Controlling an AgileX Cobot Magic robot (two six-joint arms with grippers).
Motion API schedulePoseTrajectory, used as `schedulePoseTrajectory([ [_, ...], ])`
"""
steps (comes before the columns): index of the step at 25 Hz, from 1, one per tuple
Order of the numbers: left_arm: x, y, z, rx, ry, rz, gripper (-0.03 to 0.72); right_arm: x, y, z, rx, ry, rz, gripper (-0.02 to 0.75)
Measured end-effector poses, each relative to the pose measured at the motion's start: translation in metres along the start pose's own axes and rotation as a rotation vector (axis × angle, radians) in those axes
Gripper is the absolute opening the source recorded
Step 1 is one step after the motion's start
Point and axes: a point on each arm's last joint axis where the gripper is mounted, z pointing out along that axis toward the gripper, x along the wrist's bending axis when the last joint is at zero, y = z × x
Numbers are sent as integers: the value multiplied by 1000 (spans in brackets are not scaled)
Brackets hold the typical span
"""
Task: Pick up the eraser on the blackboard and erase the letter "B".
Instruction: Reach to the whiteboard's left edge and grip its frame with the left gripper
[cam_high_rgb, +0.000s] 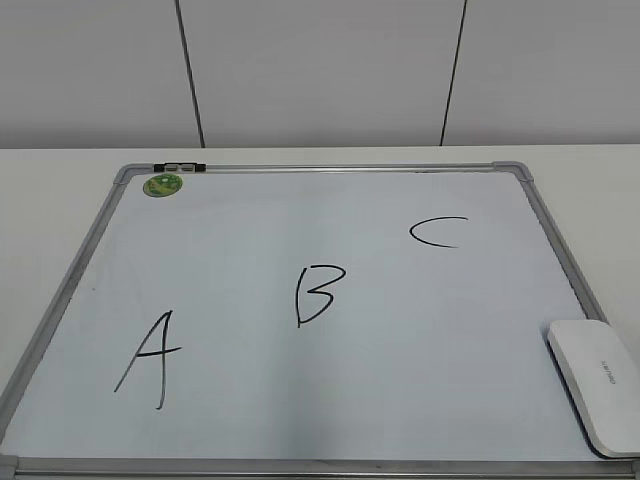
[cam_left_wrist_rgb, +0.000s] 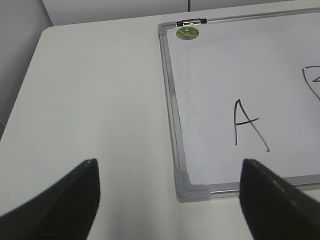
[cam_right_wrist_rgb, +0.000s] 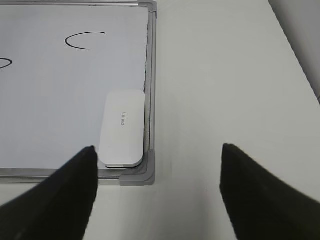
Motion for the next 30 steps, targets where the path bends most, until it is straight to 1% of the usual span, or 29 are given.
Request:
schedulePoseTrajectory([
  [3, 3, 25, 13, 34, -1, -5, 634, 0, 0, 0, 0, 0, 0, 587],
  [7, 7, 58, 42, 104, -4, -13, 624, 0, 0, 0, 0, 0, 0, 587],
  [11, 10, 86, 80, 208, -20, -33, 612, 0, 0, 0, 0, 0, 0, 587],
  [15, 11, 105, 123, 323, -46, -51, 596, 0, 0, 0, 0, 0, 0, 587],
  [21, 16, 112, 192, 490, -58, -66, 585, 0, 0, 0, 0, 0, 0, 587],
  [24, 17, 107, 223, 573, -71, -71, 574, 0, 0, 0, 0, 0, 0, 587],
  [30, 19, 96, 274, 685, -78, -88, 525, 0, 0, 0, 0, 0, 0, 587],
])
